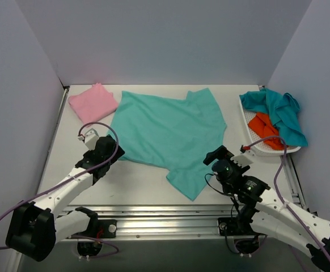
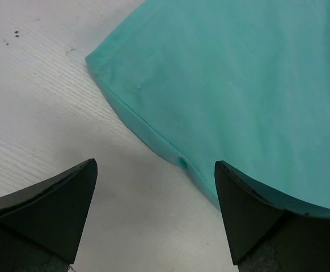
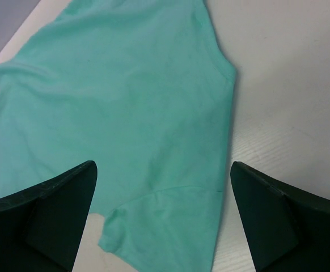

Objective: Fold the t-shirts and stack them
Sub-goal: Grap the side of the flattened tshirt closest away from the robot with both arms

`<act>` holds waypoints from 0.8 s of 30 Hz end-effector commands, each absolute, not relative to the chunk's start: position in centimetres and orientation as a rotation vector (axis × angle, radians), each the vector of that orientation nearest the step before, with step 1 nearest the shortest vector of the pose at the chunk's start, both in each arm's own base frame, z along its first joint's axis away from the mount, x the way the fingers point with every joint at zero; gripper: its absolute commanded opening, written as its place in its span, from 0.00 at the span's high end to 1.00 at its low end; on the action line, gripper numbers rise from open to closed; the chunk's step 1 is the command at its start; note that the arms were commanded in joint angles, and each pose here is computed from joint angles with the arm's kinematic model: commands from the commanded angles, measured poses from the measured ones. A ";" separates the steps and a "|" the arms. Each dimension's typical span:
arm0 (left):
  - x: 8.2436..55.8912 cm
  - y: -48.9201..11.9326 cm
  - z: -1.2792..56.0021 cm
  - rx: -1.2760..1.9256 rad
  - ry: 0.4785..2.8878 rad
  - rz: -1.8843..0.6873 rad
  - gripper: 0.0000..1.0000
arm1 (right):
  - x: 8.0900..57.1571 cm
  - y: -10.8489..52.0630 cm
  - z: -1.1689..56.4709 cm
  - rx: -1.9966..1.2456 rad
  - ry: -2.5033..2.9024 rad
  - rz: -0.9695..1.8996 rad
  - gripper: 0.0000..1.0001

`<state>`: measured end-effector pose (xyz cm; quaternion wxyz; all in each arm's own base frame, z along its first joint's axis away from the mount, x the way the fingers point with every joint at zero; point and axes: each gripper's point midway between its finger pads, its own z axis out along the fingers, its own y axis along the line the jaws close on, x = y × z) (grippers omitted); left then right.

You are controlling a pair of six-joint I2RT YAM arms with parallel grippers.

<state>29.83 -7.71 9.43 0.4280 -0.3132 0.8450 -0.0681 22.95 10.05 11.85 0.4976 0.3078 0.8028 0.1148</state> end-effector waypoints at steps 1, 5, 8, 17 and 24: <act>29.9 -5.7 8.8 -0.890 2.039 -0.072 0.08 | 22.9 9.5 13.1 0.763 1.908 0.275 0.00; 30.8 -5.3 7.0 -0.950 2.035 -0.063 0.15 | 23.1 9.8 14.5 0.731 1.921 0.264 0.00; 31.7 -4.9 5.3 -1.001 2.060 -0.047 0.21 | 23.1 9.9 15.5 0.714 1.913 0.278 0.00; 33.9 -4.0 2.8 -1.086 2.068 -0.055 0.37 | 22.9 9.4 17.9 0.688 1.869 0.312 0.00; 34.6 -3.9 2.4 -1.093 2.062 -0.037 0.63 | 22.8 10.5 17.4 0.665 1.899 0.369 0.00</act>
